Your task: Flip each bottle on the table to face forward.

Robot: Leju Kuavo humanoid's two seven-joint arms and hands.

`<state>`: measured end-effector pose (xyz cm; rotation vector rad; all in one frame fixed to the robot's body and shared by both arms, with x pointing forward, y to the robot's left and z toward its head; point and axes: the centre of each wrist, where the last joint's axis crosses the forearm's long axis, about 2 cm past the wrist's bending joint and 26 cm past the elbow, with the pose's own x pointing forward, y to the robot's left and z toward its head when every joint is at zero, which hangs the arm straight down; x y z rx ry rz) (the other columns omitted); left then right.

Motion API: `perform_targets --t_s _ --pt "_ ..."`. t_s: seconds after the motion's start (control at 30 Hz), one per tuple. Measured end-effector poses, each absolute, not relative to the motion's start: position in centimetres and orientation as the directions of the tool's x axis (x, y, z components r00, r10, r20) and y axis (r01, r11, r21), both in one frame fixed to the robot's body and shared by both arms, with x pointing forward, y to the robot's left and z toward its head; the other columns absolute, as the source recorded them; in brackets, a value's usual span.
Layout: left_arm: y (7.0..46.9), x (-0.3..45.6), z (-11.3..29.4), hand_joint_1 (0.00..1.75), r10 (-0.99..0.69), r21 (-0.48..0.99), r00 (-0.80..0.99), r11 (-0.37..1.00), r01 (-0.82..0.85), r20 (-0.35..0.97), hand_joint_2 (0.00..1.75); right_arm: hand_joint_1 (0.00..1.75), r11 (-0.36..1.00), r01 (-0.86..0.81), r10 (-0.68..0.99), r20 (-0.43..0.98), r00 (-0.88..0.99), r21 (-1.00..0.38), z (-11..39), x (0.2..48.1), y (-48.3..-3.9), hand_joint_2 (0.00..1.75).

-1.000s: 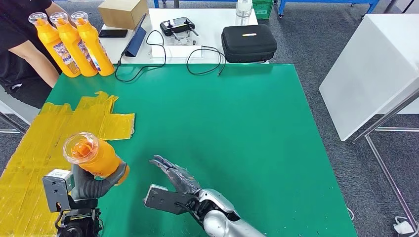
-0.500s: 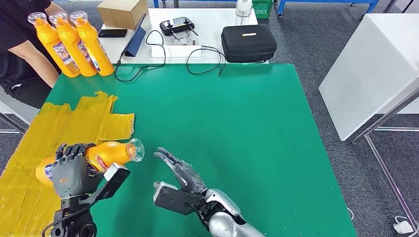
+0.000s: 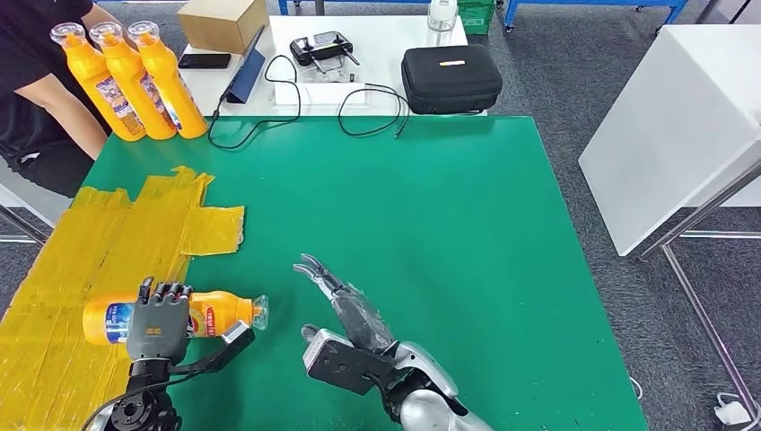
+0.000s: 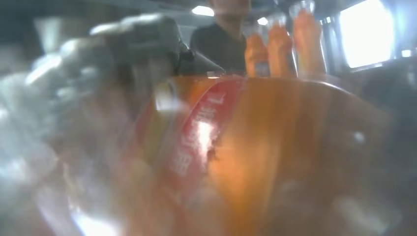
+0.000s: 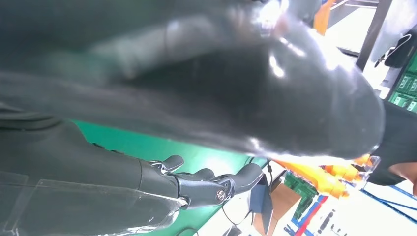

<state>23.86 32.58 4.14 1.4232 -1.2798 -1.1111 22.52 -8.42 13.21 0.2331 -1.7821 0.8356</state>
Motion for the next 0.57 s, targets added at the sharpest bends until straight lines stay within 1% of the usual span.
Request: perform_targets --t_s 0.2,0.23,0.33,0.37,0.57 --pt "34.4 25.6 3.1 1.75 -0.992 0.987 0.058 -0.117 -0.106 -0.111 1.75 0.00 0.729 -0.540 0.232 0.893 -0.385 -0.422 13.2 22.6 -8.9 0.00" --pt "34.6 25.9 3.0 1.62 -0.991 0.988 0.060 -0.125 -0.089 -0.120 1.75 0.00 0.727 -0.542 0.231 0.893 -0.386 -0.422 13.2 22.6 -8.9 0.00" --pt "35.0 26.8 2.7 0.31 -0.988 0.989 0.073 -0.138 -0.048 -0.134 0.44 0.00 0.724 -0.547 0.228 0.894 -0.386 -0.421 13.2 22.6 -9.0 0.00" --pt "35.1 27.0 2.6 0.00 -0.988 0.989 0.079 -0.139 -0.039 -0.136 0.00 0.00 0.722 -0.549 0.228 0.894 -0.386 -0.421 13.2 22.5 -9.0 0.00" --pt "35.5 27.6 2.1 0.00 -0.985 0.991 0.109 -0.137 -0.001 -0.136 0.00 0.00 0.719 -0.551 0.231 0.894 -0.385 -0.423 13.1 22.5 -9.1 0.00"
